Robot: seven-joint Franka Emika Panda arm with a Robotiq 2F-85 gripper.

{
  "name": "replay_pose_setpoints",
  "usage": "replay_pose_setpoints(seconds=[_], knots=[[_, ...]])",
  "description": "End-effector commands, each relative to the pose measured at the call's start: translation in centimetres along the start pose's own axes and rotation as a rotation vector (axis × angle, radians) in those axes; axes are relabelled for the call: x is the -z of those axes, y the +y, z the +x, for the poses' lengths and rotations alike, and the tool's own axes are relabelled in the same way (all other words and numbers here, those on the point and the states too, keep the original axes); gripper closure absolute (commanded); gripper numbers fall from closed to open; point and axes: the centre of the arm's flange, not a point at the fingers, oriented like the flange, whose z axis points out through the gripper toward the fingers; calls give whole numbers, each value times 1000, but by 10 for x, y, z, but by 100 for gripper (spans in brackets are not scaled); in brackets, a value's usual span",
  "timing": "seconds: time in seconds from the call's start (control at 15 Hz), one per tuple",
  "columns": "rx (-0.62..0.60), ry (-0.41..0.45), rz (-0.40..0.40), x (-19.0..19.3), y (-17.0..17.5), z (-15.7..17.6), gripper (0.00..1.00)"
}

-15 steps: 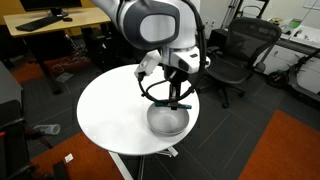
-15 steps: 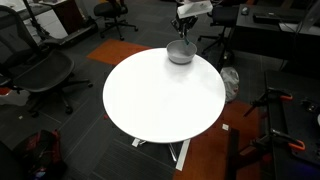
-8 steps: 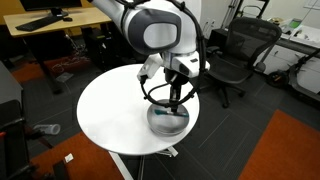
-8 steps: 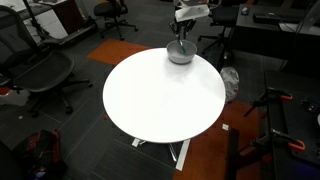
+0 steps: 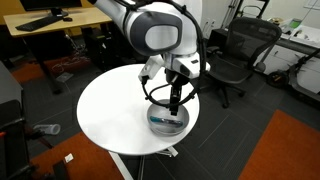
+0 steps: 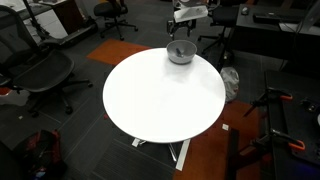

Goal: Put the marker in the bowl

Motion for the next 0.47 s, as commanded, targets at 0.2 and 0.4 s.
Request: replay_pose_setpoints(seconds=[0.2, 0.4], knots=[[15, -23, 13, 1, -3, 5, 0], [-2, -4, 0, -3, 0, 0, 0]])
